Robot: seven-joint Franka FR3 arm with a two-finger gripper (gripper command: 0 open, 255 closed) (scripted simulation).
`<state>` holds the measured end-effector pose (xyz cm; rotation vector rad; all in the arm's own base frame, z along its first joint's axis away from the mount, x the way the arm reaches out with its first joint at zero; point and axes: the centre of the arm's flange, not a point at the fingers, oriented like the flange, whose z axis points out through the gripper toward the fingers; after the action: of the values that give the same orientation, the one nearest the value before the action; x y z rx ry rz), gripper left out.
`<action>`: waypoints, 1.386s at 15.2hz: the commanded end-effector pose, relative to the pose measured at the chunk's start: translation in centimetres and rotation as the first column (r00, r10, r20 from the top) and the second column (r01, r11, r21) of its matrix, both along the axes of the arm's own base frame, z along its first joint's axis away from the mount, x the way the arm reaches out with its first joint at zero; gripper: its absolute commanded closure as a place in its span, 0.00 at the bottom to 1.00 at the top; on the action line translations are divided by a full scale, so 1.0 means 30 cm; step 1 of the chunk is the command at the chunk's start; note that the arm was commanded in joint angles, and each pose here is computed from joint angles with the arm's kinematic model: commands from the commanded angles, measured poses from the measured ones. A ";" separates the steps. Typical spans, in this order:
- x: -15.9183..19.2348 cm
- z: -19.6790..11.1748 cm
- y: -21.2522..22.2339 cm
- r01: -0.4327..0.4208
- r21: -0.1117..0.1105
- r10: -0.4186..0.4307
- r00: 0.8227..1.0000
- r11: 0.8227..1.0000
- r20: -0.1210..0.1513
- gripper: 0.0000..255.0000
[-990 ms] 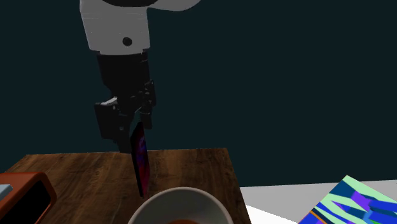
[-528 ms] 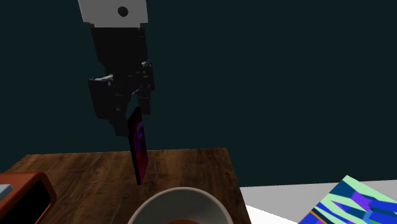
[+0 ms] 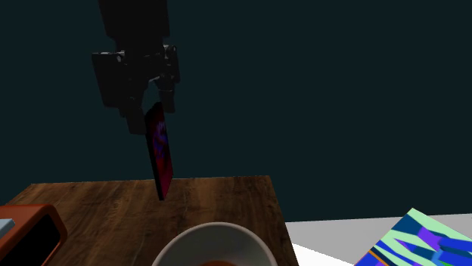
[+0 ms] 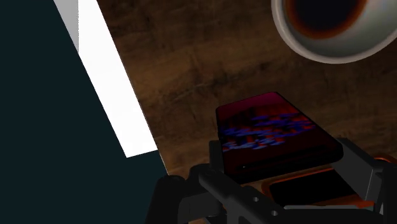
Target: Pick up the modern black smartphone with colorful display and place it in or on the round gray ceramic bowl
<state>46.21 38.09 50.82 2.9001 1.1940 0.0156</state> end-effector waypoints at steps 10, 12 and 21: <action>-0.005 0.177 -0.003 0.000 0.000 0.000 1.000 1.000 0.000 1.00; -0.087 0.208 -0.005 0.000 0.000 0.000 1.000 1.000 0.000 1.00; -0.458 0.345 -0.012 0.000 0.000 0.000 1.000 1.000 0.000 1.00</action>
<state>33.92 37.81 60.79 2.8994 1.1956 0.0158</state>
